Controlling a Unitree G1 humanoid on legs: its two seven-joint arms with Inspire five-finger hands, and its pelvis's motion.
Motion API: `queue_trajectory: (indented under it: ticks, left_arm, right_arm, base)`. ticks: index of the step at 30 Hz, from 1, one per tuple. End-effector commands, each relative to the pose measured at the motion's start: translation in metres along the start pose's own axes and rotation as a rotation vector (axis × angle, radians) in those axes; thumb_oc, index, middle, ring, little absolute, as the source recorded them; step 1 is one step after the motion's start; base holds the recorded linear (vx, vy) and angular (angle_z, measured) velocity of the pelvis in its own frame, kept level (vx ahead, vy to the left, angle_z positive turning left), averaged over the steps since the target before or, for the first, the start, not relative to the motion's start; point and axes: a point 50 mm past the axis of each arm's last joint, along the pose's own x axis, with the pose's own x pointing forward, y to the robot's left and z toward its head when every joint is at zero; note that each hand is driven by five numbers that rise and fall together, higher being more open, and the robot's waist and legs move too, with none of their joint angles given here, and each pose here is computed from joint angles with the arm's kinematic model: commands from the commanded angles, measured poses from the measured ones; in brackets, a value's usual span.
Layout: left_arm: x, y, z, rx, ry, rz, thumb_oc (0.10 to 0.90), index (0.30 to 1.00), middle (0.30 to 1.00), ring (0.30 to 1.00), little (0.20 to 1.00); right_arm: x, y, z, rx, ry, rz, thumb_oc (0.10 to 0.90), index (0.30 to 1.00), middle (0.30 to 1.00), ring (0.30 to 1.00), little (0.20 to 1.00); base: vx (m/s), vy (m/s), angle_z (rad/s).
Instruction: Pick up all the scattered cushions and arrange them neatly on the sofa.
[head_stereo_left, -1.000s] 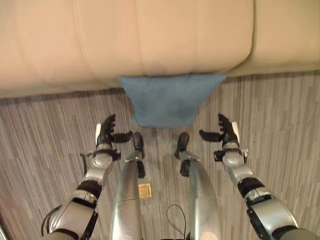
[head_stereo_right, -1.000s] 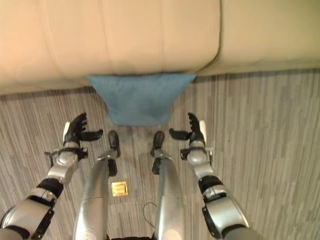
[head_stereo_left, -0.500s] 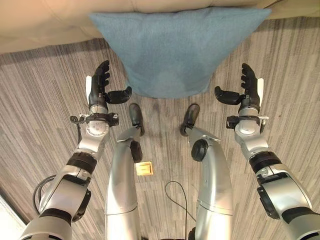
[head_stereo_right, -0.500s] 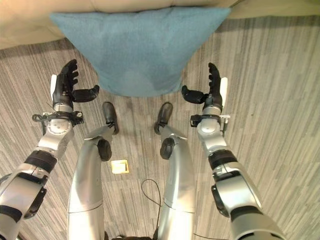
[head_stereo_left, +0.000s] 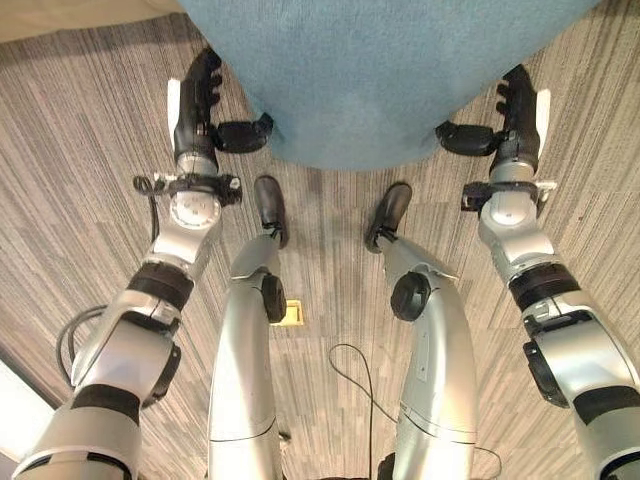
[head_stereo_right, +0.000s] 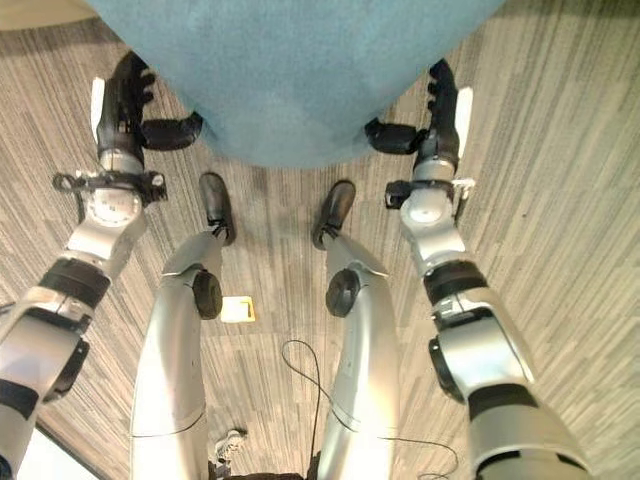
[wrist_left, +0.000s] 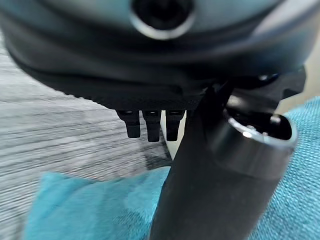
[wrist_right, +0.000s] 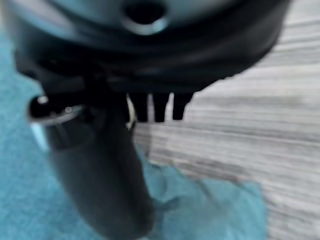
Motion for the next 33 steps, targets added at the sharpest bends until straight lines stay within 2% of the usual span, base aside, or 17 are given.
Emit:
queue_trajectory:
  ticks: [1,9,14,19,25,29,30,31,32,33]
  left_arm:
    - [-0.003,0.015,0.003,-0.03,-0.059,0.057,0.8,0.9,0.9,0.9,0.9]
    - [0.005,0.005,0.029,0.044,-0.154,-0.043,0.8,0.9,0.9,0.9,0.9]
    - [0.0,-0.016,0.039,0.061,-0.201,-0.191,0.8,0.9,0.9,0.9,0.9]
    - [-0.004,-0.029,0.037,0.063,-0.2,-0.245,0.8,0.9,0.9,0.9,0.9]
    - [-0.011,-0.058,0.038,-0.009,-0.192,-0.29,0.8,0.9,0.9,0.9,0.9]
    - [-0.021,-0.083,0.046,-0.183,-0.186,-0.32,0.8,0.9,0.9,0.9,0.9]
    - [-0.021,-0.083,0.045,-0.183,-0.185,-0.32,0.8,0.9,0.9,0.9,0.9]
    - [-0.025,-0.091,0.05,-0.239,-0.193,-0.341,0.8,0.9,0.9,0.9,0.9]
    - [-0.027,-0.093,0.05,-0.25,-0.195,-0.35,0.698,0.747,0.747,0.747,0.747]
    - [-0.029,-0.094,0.05,-0.257,-0.197,-0.36,0.409,0.314,0.314,0.314,0.314]
  right_arm:
    - [-0.005,-0.015,-0.006,-0.04,-0.037,-0.019,0.8,0.9,0.9,0.9,0.9]
    - [0.003,-0.004,0.018,-0.081,-0.121,0.099,0.8,0.9,0.9,0.9,0.9]
    - [-0.002,0.023,0.044,-0.092,-0.235,0.288,0.8,0.9,0.9,0.9,0.9]
    - [-0.011,0.045,0.058,-0.068,-0.295,0.386,0.8,0.9,0.9,0.9,0.9]
    - [-0.023,0.069,0.075,0.02,-0.354,0.45,0.8,0.9,0.9,0.9,0.9]
    - [-0.03,0.08,0.089,0.133,-0.386,0.469,0.8,0.9,0.9,0.9,0.9]
    - [-0.03,0.08,0.089,0.132,-0.386,0.469,0.671,0.707,0.707,0.707,0.707]
    - [-0.032,0.081,0.094,0.199,-0.394,0.467,0.466,0.399,0.399,0.399,0.399]
    - [-0.033,0.08,0.097,0.234,-0.403,0.464,0.4,0.3,0.3,0.3,0.3]
    - [-0.034,0.078,0.099,0.26,-0.413,0.461,0.4,0.3,0.3,0.3,0.3]
  base:
    - [0.0,0.0,0.0]
    - [0.0,-0.001,0.0]
    - [0.0,0.0,0.0]
    - [0.0,0.0,0.0]
    - [0.0,0.0,0.0]
    - [0.0,0.0,0.0]
    - [0.0,0.0,0.0]
    - [0.0,0.0,0.0]
    - [0.0,0.0,0.0]
    - [0.0,-0.008,0.03]
